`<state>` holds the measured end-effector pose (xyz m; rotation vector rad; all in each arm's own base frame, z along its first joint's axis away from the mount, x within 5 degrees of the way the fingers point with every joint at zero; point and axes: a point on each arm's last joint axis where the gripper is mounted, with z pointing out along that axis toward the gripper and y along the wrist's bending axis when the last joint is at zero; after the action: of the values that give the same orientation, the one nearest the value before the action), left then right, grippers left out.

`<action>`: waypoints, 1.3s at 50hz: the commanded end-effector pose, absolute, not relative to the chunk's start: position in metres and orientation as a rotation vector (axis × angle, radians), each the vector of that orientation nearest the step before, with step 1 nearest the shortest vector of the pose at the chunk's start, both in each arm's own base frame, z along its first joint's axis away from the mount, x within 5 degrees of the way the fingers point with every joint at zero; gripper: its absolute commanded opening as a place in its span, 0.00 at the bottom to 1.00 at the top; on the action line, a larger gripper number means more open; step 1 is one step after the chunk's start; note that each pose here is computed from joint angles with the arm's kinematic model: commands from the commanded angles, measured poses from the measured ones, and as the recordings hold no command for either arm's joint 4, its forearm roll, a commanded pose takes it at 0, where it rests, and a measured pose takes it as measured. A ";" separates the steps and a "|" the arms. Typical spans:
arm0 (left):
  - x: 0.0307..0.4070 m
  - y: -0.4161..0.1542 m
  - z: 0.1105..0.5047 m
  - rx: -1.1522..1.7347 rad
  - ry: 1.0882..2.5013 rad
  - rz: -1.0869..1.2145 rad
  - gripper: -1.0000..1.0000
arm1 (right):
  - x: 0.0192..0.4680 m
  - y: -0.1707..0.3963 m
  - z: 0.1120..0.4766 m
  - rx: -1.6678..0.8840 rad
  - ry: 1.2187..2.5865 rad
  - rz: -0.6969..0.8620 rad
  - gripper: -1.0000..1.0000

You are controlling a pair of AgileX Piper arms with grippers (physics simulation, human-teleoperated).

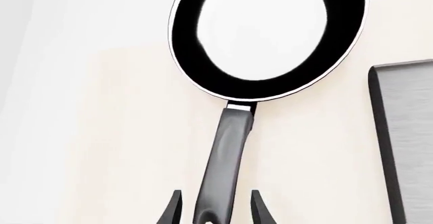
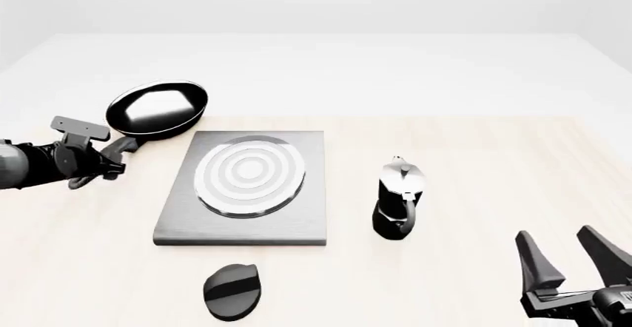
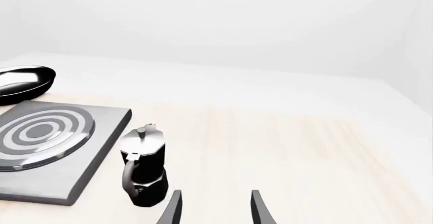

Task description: Turn on the stove and put the frying pan on it.

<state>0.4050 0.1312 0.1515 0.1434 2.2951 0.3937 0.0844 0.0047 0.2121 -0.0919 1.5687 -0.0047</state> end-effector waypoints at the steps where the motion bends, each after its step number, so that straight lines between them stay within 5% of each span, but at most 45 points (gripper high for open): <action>1: 0.405 0.132 0.139 0.150 2.309 0.394 1.00 | 0.085 0.005 0.212 -0.090 1.569 -0.006 1.00; 24: 0.401 0.138 0.137 0.146 2.306 0.409 1.00 | 0.084 0.005 0.212 -0.092 1.570 -0.005 1.00; 25: 0.400 0.136 0.138 0.154 2.305 0.409 0.00 | 0.084 0.005 0.212 -0.092 1.570 -0.004 1.00; 65: 0.369 0.091 0.227 0.181 2.132 0.385 0.00 | 0.075 0.005 0.214 -0.095 1.546 0.008 1.00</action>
<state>0.3782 0.0981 0.1906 0.2495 2.2207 0.4005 0.0776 0.0048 0.2127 -0.0936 1.5555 0.0028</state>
